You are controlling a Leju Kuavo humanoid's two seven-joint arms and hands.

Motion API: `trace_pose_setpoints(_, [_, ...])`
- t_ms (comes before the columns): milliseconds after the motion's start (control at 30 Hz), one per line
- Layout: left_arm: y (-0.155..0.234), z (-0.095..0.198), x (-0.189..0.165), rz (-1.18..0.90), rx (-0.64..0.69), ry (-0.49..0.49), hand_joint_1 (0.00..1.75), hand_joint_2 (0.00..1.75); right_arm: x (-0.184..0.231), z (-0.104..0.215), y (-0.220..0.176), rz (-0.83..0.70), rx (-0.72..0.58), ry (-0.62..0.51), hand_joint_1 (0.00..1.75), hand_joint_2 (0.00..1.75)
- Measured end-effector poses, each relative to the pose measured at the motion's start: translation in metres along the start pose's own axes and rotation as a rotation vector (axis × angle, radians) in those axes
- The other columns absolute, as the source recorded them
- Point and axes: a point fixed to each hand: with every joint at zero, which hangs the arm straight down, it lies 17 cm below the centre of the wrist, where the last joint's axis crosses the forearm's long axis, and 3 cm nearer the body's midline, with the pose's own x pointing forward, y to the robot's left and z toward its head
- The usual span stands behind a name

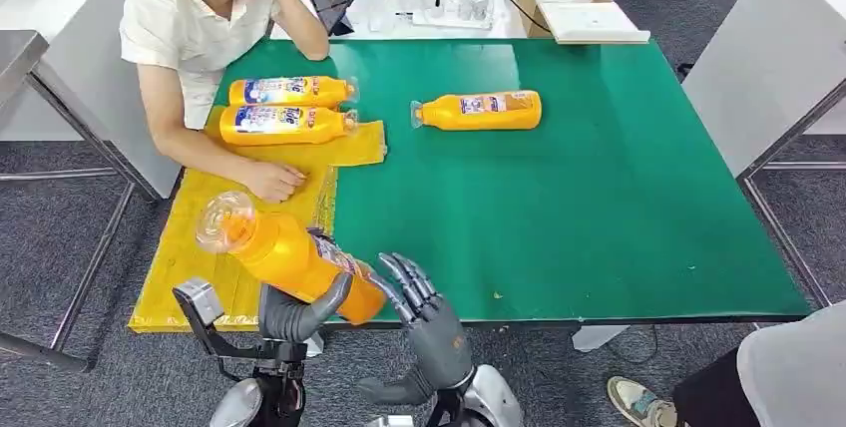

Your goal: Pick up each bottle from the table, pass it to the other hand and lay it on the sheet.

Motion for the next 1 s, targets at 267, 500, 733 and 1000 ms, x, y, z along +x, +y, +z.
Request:
trace_pose_setpoints(267, [0.070,-0.025,0.029,-0.853,0.220,-0.229,1.75,1.75,0.011,0.007,-0.066,0.056,-0.174,-0.040,0.00,0.00])
trace_pose_setpoints(500, [0.094,-0.058,0.022,-1.107,0.230,-0.222,1.75,1.75,0.020,-0.004,-0.086,0.061,-0.241,-0.056,0.00,0.00])
trace_pose_setpoints(733, [0.134,-0.097,-0.034,-1.562,0.112,0.058,1.75,1.75,0.015,-0.008,-0.095,-0.002,-0.287,-0.027,0.00,0.00])
trace_pose_setpoints(1000, [0.165,-0.112,-0.062,-1.698,0.058,0.266,1.75,1.75,0.017,-0.014,-0.093,-0.021,-0.282,-0.039,0.00,0.00])
